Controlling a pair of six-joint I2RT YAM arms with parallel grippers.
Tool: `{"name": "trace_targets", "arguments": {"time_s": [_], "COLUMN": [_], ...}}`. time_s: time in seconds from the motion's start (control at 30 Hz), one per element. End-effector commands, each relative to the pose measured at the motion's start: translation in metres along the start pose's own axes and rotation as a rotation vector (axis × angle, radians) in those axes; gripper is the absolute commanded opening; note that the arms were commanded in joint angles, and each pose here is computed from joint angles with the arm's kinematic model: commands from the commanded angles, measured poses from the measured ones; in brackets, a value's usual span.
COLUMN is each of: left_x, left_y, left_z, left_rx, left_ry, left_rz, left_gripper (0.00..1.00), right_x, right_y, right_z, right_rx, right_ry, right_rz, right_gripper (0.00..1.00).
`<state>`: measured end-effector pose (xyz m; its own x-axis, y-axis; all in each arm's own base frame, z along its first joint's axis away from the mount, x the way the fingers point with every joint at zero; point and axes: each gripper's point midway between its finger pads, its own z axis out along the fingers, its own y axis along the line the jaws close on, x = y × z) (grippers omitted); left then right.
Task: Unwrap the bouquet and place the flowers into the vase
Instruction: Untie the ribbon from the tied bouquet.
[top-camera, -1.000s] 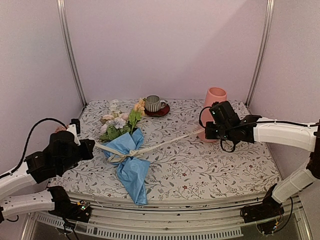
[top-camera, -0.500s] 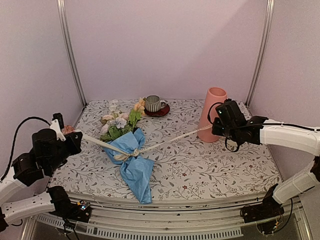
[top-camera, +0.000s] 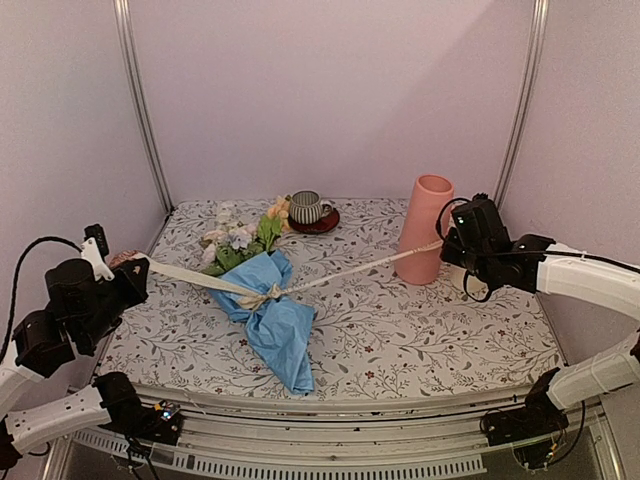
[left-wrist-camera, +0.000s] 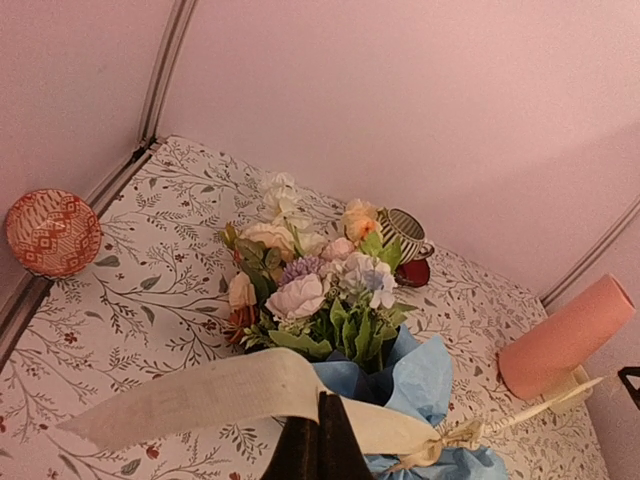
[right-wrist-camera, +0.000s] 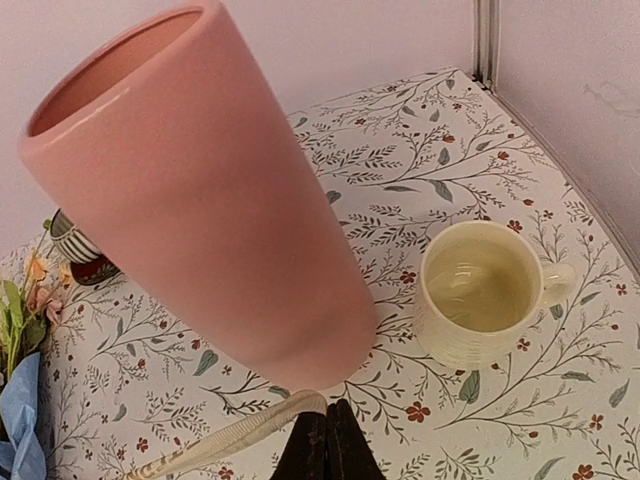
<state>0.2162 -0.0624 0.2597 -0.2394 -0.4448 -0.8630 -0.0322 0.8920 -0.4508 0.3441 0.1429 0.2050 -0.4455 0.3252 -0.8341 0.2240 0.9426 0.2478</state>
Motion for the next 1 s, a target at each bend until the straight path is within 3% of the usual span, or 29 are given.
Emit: {"name": "trace_targets", "arguments": {"time_s": [0.0, 0.97], "left_x": [-0.017, -0.005], "left_y": [0.005, 0.028], "left_z": [-0.006, -0.003], "left_rx": [-0.032, -0.143], "left_ry": [-0.051, -0.041], "left_rz": [-0.026, -0.034], "left_gripper": [0.0, 0.0], "right_x": [-0.012, 0.0], "right_y": [-0.017, -0.061], "right_z": [-0.001, 0.019], "right_rx": [0.041, 0.065], "right_ry": [-0.05, 0.04], "right_rz": [0.045, 0.197], "right_gripper": [0.01, 0.01]}}
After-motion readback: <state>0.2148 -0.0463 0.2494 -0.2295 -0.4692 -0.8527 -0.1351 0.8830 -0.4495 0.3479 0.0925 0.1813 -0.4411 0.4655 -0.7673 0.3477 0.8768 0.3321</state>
